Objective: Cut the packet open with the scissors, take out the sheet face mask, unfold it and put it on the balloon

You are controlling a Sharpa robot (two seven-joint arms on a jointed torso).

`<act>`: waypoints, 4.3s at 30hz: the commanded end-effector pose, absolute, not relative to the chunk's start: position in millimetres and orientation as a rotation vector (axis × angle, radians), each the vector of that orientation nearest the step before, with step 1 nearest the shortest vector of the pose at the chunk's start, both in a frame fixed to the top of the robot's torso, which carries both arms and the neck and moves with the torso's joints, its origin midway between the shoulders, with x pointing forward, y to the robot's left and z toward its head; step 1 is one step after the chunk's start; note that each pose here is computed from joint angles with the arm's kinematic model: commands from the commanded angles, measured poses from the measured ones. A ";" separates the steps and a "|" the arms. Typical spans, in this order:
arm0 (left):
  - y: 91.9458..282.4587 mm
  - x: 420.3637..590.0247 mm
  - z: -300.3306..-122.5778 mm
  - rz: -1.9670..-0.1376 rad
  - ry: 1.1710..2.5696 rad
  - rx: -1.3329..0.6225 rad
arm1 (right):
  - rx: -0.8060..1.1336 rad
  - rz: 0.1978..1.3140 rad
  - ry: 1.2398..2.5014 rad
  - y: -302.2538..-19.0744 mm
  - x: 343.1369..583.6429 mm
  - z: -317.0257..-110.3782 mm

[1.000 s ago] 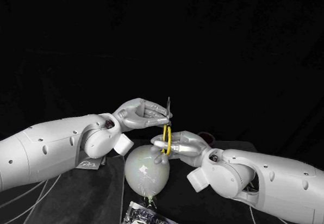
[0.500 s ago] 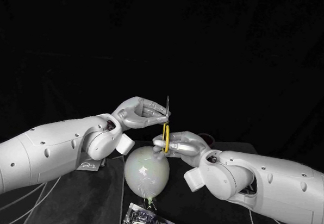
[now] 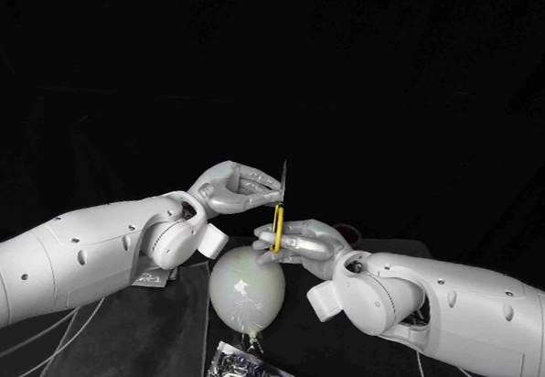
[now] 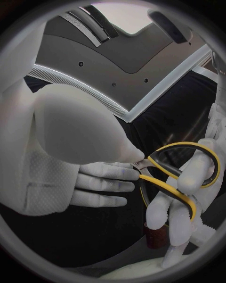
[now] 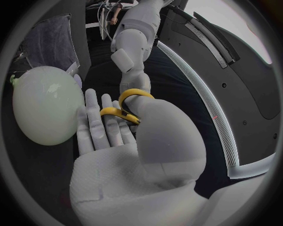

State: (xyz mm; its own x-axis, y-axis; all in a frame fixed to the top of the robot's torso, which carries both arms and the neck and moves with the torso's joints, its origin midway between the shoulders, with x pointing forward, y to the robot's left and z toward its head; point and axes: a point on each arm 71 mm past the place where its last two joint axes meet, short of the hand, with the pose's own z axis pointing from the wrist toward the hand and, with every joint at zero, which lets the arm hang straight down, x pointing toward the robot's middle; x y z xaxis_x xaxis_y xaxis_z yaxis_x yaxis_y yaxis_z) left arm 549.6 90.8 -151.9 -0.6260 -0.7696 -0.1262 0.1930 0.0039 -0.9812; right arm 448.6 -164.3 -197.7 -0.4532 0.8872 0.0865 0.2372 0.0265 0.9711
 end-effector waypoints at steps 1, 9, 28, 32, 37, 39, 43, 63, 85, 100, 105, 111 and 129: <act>94.3 553.8 -147.9 -1.688 1.505 -0.661 | 1.126 1.500 1.731 -159.1 447.3 -196.7; 89.0 553.3 -147.5 -1.694 1.491 -0.695 | 1.136 1.508 1.721 -153.1 449.7 -197.0; 87.8 554.0 -146.8 -1.679 1.463 -0.722 | 1.136 1.416 1.666 -147.8 457.9 -188.7; 86.9 553.5 -146.7 -1.683 1.464 -0.721 | 1.154 1.359 1.636 -149.8 463.0 -183.7; 87.2 553.5 -146.7 -1.682 1.464 -0.722 | 1.192 1.300 1.625 -152.4 468.0 -181.9; 88.9 554.1 -146.9 -1.677 1.460 -0.727 | 1.198 1.297 1.631 -152.8 468.8 -181.8; 96.1 556.8 -147.6 -1.661 1.447 -0.756 | 1.191 1.307 1.646 -154.4 468.8 -181.1; 171.6 566.3 -154.3 -1.549 1.415 -0.899 | 1.192 1.326 1.568 -187.4 468.9 -171.4; 214.9 530.5 -156.8 -1.570 1.494 -0.884 | 1.130 1.249 1.638 -213.1 466.0 -176.7; 225.2 493.8 -175.1 -1.521 1.679 -0.744 | 0.904 1.280 1.713 -227.2 442.2 -195.6; 224.4 483.0 -187.5 -1.456 1.769 -0.663 | 0.860 1.246 1.726 -234.2 436.3 -204.4; 219.3 467.6 -208.0 -1.340 1.916 -0.547 | 0.833 1.206 1.738 -242.5 430.0 -214.9; 204.2 435.7 -265.5 -1.128 2.213 -0.442 | 0.821 1.186 1.753 -246.1 421.8 -223.1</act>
